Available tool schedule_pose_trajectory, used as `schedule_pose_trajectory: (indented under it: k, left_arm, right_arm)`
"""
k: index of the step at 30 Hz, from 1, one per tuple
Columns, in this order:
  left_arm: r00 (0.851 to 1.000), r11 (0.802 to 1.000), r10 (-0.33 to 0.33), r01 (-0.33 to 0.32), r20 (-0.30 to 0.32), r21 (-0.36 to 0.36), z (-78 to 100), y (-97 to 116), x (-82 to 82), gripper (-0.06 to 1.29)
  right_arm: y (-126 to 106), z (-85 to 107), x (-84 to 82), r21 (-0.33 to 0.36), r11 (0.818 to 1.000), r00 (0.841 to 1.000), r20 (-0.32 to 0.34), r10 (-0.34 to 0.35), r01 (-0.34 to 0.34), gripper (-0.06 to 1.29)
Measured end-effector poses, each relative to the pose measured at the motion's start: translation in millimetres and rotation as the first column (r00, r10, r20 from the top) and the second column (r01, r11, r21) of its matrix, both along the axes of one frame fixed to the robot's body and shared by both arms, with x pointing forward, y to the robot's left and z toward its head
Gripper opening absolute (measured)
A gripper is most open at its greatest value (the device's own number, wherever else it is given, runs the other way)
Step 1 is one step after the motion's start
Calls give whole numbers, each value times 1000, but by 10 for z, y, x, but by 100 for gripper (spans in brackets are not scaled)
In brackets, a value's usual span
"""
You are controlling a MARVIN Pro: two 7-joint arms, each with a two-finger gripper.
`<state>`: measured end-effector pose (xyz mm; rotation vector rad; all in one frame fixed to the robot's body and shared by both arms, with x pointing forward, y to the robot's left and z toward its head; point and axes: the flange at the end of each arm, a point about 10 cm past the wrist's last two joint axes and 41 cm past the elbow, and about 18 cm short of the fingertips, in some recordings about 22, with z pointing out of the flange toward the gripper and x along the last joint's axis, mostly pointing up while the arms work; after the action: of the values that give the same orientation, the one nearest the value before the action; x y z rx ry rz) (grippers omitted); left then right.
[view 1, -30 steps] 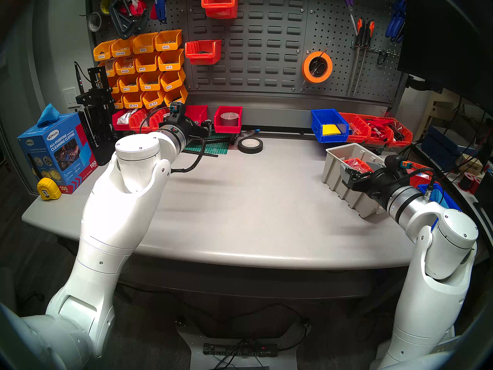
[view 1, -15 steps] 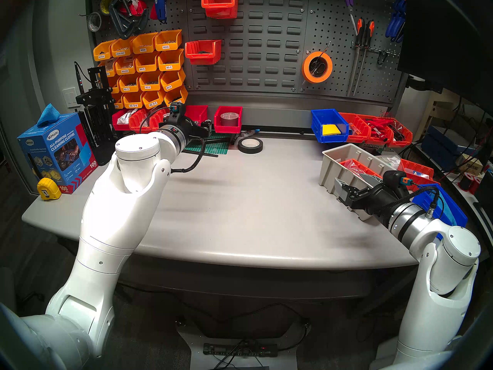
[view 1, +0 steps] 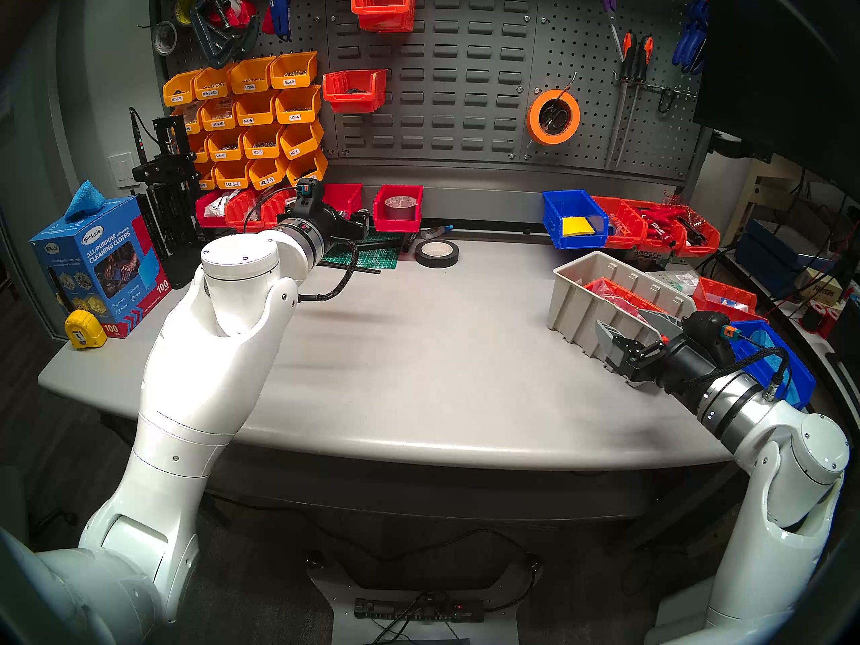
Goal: Hang all the unorganized tool boxes onto the wall
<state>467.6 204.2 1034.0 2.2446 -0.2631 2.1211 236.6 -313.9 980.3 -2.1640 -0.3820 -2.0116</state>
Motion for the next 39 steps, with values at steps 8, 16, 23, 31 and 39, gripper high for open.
schedule_pose_trajectory:
  k: [8, 16, 23, 31, 39]
  left_arm:
    - [1000, 1000, 0, 0, 0, 1, 0, -1, 0, 124]
    - [1000, 1000, 0, 0, 0, 2, 1, -2, 0, 123]
    - [1000, 1000, 0, 0, 1, 2, 3, -4, 0, 124]
    - [1000, 1000, 0, 0, 1, 4, 5, -4, 0, 124]
    - [1000, 1000, 0, 0, 3, 4, 7, -4, 1, 124]
  right_arm:
    - [-112, 113, -96, -37, 999, 997, 70, 36, -34, 121]
    - [-221, 176, -204, -64, 997, 994, 96, 53, -47, 121]
    - [-280, 199, -280, -79, 995, 993, 95, 68, -61, 121]
    - [-312, 224, -314, -90, 993, 993, 82, 84, -76, 121]
    - [-326, 242, -277, -92, 993, 996, 55, 73, -68, 121]
